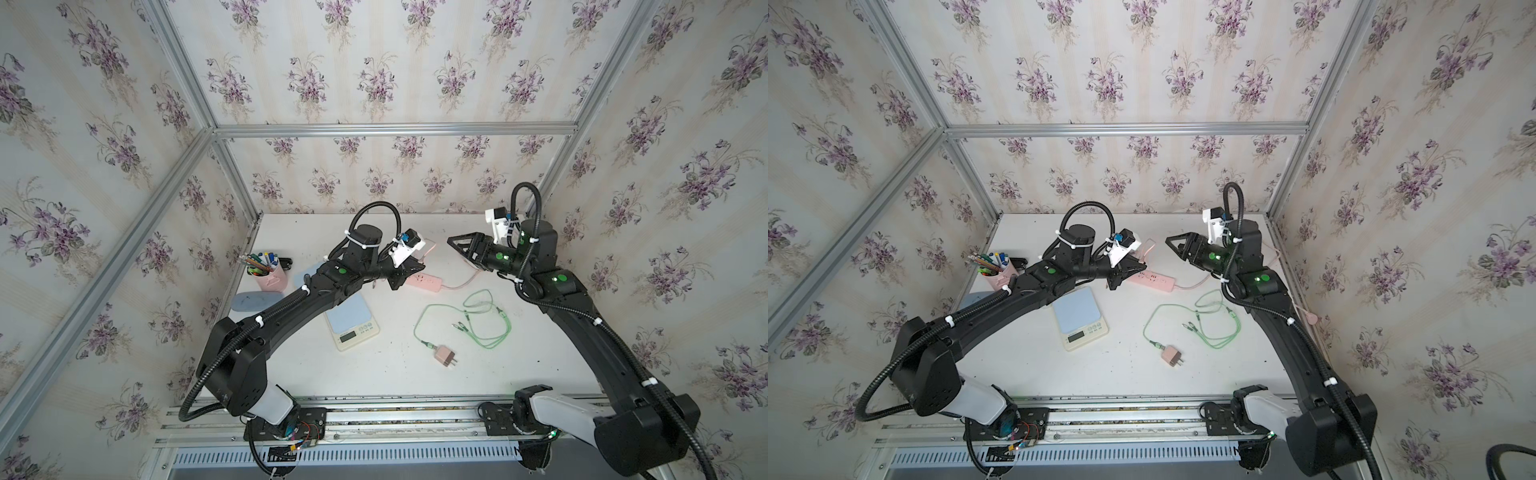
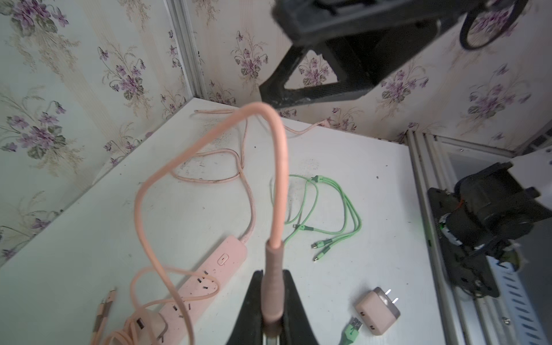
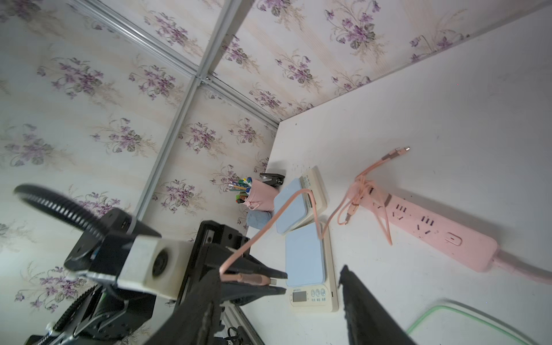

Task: Charge the electronic scale
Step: Pick up the charging cable from the center of the board.

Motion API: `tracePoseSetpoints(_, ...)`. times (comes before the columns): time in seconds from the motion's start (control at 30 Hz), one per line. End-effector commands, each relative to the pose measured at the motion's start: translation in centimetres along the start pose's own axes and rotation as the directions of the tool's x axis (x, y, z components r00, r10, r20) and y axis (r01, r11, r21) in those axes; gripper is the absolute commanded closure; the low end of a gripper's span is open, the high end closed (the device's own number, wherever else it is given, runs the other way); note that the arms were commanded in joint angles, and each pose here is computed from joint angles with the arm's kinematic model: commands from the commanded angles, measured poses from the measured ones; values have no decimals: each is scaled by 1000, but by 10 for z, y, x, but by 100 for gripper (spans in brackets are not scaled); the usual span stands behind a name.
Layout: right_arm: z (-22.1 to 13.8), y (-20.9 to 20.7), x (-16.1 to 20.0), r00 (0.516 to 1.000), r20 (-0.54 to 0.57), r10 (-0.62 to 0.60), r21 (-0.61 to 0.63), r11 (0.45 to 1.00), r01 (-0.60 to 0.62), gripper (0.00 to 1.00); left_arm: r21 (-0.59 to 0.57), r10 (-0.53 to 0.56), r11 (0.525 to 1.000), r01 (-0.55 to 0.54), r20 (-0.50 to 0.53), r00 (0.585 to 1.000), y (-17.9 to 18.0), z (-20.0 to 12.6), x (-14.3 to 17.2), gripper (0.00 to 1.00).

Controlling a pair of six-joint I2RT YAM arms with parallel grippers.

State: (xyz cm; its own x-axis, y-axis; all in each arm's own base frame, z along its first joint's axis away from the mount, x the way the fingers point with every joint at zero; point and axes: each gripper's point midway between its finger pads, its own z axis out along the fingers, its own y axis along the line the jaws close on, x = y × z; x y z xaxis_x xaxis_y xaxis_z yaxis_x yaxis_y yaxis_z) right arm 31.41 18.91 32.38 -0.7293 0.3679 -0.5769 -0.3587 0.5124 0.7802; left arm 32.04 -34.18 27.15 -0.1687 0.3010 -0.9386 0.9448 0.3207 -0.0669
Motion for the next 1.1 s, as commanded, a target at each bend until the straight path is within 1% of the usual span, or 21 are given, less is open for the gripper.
tracePoseSetpoints(0.0,-12,36,1,985,113,-133,-158,976,150,32,186,-178,967,175,4,984,-23,-6,-8,100)
tracePoseSetpoints(0.07,-15,40,16,976,132,-175,-177,964,197,29,218,-208,954,205,-5,978,-27,-8,-7,100)
tracePoseSetpoints(0.13,-12,39,26,969,127,-211,-168,959,230,29,237,-221,946,219,-17,975,-31,-9,-7,100)
tracePoseSetpoints(0.27,4,42,38,966,45,-254,-162,952,258,31,251,-236,938,237,-35,971,-34,-10,-5,100)
tracePoseSetpoints(0.43,28,43,50,945,-56,-322,-156,938,311,42,262,-239,934,244,-51,970,-37,-11,-1,100)
tracePoseSetpoints(0.7,40,36,62,914,-155,-374,-166,922,349,63,293,-220,928,231,-70,973,-44,-15,-2,100)
tracePoseSetpoints(0.73,41,36,64,910,-163,-381,-172,919,354,64,300,-216,926,227,-70,974,-45,-15,-2,100)
tracePoseSetpoints(0.9,44,33,74,893,-212,-396,-205,912,356,65,330,-213,917,224,-68,975,-49,-17,-6,100)
tracePoseSetpoints(0.97,46,31,78,889,-230,-397,-215,911,351,71,333,-213,916,224,-70,975,-50,-17,-6,100)
tracePoseSetpoints(1.07,47,34,80,883,-237,-406,-240,905,351,90,335,-211,916,222,-70,975,-50,-17,-7,100)
